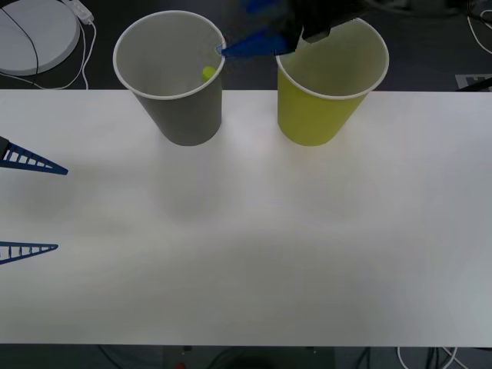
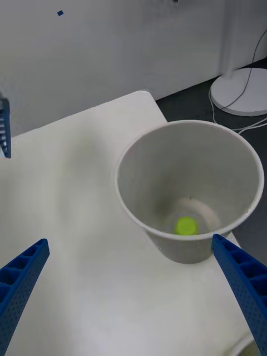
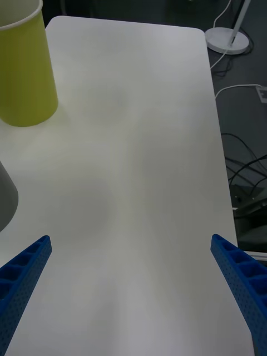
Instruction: Put the can into the green bin and the plastic bottle into the gray bin
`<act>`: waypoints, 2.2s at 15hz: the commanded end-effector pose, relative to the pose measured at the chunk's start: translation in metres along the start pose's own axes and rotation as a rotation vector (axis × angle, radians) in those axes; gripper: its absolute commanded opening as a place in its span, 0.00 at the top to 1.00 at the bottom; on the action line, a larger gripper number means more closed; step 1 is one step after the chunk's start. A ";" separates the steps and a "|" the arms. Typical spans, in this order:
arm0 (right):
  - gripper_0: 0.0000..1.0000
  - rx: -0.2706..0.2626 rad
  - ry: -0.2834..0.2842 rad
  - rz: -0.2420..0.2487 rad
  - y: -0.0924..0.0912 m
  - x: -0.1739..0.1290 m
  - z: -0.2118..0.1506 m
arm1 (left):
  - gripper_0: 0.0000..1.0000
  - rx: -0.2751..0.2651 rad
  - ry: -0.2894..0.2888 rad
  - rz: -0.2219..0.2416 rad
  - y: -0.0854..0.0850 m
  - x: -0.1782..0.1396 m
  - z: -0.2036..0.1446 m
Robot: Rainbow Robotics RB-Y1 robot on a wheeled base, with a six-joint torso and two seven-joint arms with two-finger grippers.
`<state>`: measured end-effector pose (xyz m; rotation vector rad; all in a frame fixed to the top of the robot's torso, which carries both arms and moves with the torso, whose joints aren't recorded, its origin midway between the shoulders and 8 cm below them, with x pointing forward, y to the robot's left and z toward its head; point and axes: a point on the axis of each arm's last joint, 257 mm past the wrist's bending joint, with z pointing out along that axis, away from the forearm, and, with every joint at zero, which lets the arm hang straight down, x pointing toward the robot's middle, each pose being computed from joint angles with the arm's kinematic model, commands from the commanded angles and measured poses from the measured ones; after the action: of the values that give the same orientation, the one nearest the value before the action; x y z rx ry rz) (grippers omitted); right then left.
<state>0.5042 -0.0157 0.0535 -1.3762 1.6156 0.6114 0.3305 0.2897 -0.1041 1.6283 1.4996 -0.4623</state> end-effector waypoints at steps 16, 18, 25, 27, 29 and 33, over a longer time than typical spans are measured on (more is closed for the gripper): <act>0.00 -0.037 -0.098 -0.198 0.061 0.101 -0.083 | 0.00 0.000 0.000 0.000 0.000 0.000 0.000; 0.00 -0.041 -0.108 -0.218 0.069 0.111 -0.087 | 0.00 0.000 0.000 0.000 0.000 0.000 0.000; 0.00 -0.009 -0.132 -0.301 0.095 0.146 -0.093 | 0.00 0.000 0.000 0.000 0.000 0.000 0.000; 0.00 -0.010 -0.139 -0.317 0.104 0.154 -0.094 | 0.00 0.000 0.000 0.000 0.000 0.000 0.000; 0.00 -0.020 -0.149 -0.332 0.115 0.164 -0.096 | 0.00 0.000 0.000 0.000 0.000 0.000 0.000; 0.00 -0.035 -0.161 -0.366 0.132 0.177 -0.101 | 0.00 0.000 0.000 0.000 0.000 0.000 0.000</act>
<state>0.3550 -0.1534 -0.0731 -1.5544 1.1987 0.5142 0.3305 0.2897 -0.1041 1.6283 1.4996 -0.4623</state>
